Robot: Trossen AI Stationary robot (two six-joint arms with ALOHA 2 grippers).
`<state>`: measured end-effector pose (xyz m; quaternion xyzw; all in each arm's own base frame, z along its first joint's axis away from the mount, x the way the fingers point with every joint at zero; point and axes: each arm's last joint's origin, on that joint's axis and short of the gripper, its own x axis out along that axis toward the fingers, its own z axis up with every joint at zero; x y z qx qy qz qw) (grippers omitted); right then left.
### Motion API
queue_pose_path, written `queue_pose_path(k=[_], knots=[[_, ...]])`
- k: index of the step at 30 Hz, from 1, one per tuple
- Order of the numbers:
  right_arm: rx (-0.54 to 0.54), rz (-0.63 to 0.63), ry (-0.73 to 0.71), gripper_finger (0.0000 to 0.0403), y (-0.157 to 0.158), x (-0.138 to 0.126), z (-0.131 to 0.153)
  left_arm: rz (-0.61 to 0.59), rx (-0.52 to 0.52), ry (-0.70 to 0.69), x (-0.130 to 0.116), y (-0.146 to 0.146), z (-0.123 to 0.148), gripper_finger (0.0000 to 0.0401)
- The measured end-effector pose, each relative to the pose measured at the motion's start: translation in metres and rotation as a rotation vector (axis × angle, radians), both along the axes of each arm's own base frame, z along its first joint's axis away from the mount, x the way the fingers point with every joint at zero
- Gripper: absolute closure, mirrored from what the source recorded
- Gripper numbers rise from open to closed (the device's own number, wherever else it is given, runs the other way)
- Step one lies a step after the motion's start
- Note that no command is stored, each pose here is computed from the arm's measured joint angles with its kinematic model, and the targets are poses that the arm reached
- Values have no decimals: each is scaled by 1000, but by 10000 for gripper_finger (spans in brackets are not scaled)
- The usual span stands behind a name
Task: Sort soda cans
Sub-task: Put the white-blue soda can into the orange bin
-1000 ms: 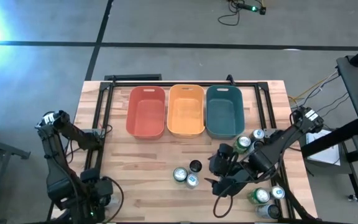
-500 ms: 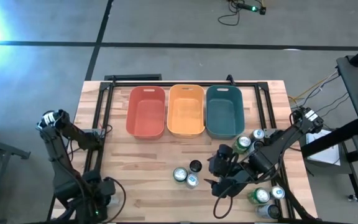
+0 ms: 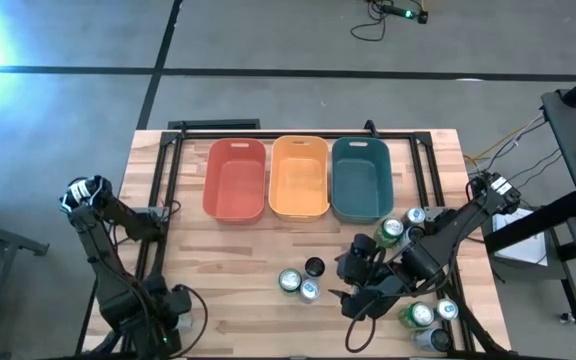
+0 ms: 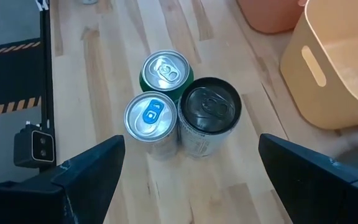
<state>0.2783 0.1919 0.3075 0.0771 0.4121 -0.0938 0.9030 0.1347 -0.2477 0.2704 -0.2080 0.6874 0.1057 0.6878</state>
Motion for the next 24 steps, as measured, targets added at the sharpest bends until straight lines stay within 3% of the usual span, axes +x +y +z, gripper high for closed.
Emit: queue_pose_path(k=[6,15,18,21,24], knots=[[18,-16,-1,37,0,0,0,0,-6,-3,0,0,-7,57],[35,-4,12,37,1,0,0,22,-12,-4,1,0,-7,161],[32,-2,11,37,1,0,0,45,-13,2,3,2,-6,162],[32,-2,11,37,1,0,0,49,-18,-4,7,6,6,162],[31,-2,11,37,0,0,0,84,-25,-56,12,18,36,162]])
